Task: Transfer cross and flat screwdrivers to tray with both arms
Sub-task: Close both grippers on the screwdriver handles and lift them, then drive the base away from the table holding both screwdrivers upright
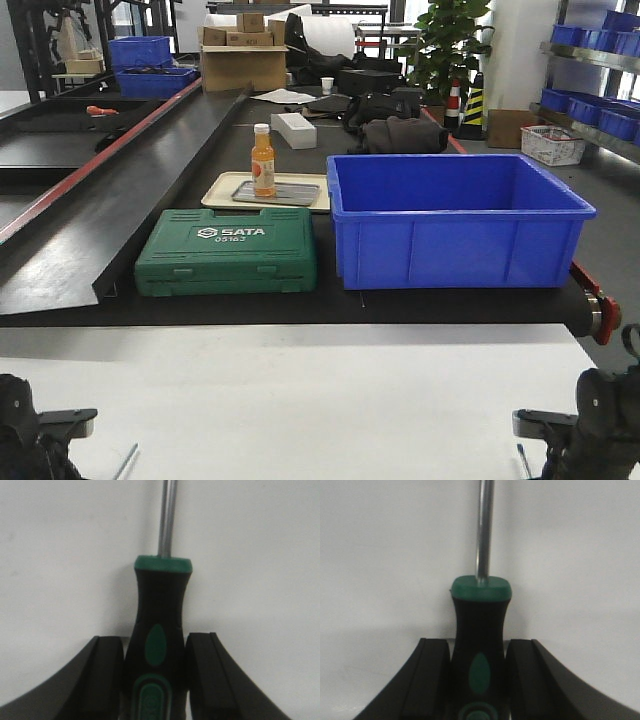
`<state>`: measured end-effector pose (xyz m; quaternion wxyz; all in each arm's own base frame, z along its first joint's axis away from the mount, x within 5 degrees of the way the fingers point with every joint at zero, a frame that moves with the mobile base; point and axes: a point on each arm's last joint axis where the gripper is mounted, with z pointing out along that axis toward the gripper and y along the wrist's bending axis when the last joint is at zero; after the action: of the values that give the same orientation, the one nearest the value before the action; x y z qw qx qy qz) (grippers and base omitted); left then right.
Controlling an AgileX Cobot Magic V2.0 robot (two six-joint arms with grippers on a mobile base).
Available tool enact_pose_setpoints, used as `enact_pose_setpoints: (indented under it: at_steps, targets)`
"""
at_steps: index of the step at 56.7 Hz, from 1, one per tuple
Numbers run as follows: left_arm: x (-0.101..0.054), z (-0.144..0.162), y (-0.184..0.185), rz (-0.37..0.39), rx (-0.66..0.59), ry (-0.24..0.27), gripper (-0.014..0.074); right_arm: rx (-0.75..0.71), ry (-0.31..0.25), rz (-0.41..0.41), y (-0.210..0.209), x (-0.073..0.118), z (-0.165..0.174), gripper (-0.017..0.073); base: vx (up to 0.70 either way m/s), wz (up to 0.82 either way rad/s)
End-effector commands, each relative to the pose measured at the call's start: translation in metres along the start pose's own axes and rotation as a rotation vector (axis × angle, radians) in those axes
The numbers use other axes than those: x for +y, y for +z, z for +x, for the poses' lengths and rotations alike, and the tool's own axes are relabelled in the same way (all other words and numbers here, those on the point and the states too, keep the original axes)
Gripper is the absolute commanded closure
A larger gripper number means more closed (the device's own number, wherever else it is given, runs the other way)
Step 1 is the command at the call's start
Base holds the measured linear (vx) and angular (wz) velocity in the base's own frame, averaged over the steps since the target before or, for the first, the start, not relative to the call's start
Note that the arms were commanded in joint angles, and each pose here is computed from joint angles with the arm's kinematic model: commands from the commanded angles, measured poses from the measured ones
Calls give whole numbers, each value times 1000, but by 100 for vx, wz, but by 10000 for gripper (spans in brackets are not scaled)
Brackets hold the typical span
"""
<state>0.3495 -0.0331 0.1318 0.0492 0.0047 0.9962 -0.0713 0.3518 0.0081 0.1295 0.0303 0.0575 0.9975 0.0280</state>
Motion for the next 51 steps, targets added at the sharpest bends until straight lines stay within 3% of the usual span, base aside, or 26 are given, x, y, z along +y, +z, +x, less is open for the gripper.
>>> enact_pose_setpoints:
  at_steps: [1, 18, 36, 51]
  targets:
    - [-10, -9, -55, 21, -216, 10, 595, -184, -8, -24, -50, 3, -7, 567, 0, 0]
    - [-32, 16, -178, 50, -647, 76, 594, -554, -56, -61, -162, 6, 17, 567, 0, 0]
    - [-41, 103, -302, 90, -1093, 131, 594, -1025, -72, -115, -288, 2, 99, 567, 0, 0]
    - [-41, 170, -349, 103, -1311, 162, 594, -1246, -87, -130, -338, -5, 170, 567, 0, 0]
